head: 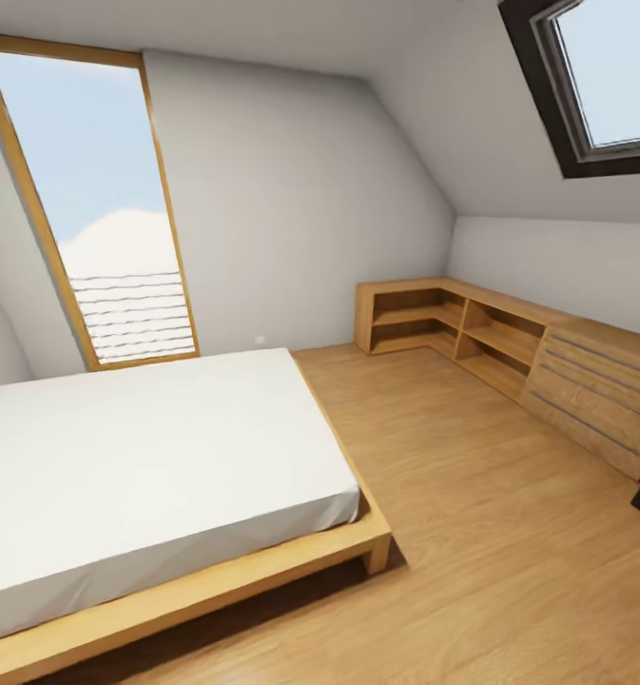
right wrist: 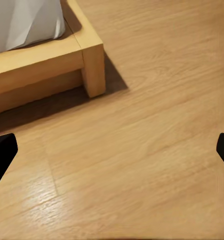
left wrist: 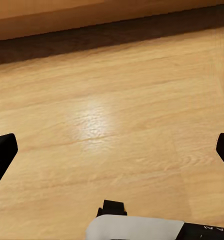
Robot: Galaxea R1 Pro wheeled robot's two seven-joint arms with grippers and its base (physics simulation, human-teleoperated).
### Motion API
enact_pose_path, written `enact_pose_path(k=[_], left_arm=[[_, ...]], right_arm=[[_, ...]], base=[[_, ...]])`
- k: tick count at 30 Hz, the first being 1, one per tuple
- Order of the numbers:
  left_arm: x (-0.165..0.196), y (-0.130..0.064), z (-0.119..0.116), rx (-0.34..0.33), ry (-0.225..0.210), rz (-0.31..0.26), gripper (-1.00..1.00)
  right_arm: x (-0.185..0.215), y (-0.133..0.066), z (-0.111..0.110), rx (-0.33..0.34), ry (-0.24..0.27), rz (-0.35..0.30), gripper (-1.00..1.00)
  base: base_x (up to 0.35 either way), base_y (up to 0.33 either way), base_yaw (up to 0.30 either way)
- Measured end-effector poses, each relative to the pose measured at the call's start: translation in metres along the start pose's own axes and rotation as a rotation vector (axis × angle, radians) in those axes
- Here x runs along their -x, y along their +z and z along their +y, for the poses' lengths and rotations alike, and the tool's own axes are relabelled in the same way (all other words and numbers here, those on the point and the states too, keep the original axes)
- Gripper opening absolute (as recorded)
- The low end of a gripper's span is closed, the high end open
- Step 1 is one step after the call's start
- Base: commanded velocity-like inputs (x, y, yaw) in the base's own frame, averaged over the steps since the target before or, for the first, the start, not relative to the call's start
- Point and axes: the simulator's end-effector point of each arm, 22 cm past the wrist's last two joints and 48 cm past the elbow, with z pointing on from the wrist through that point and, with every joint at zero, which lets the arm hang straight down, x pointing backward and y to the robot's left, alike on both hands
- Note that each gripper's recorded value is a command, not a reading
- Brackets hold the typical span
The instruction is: In the bedroom, organize the workspace by keeping the computer under the desk, ensuring the monitor is on the desk, placing the keyboard on the desk next to the monitor, placing the mouse on the desk next to the keyboard, moving the folder from the swivel chair onto the desk next to the mouse, stacking the notebook on top of the folder with the pen on top of the notebook, and positioning the swivel chair next to the desk.
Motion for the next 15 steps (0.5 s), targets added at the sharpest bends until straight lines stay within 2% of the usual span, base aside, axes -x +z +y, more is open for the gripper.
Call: enact_pose_path(k=[15], left_arm=[[0.0017,0.0002,-0.0012,-0.002,-0.001,-0.005,1.00]], right_arm=[[0.0009,0.0005,-0.0015,-0.003,0.001,0.002,1.00]], base=[[0.000,0.000,-0.290]])
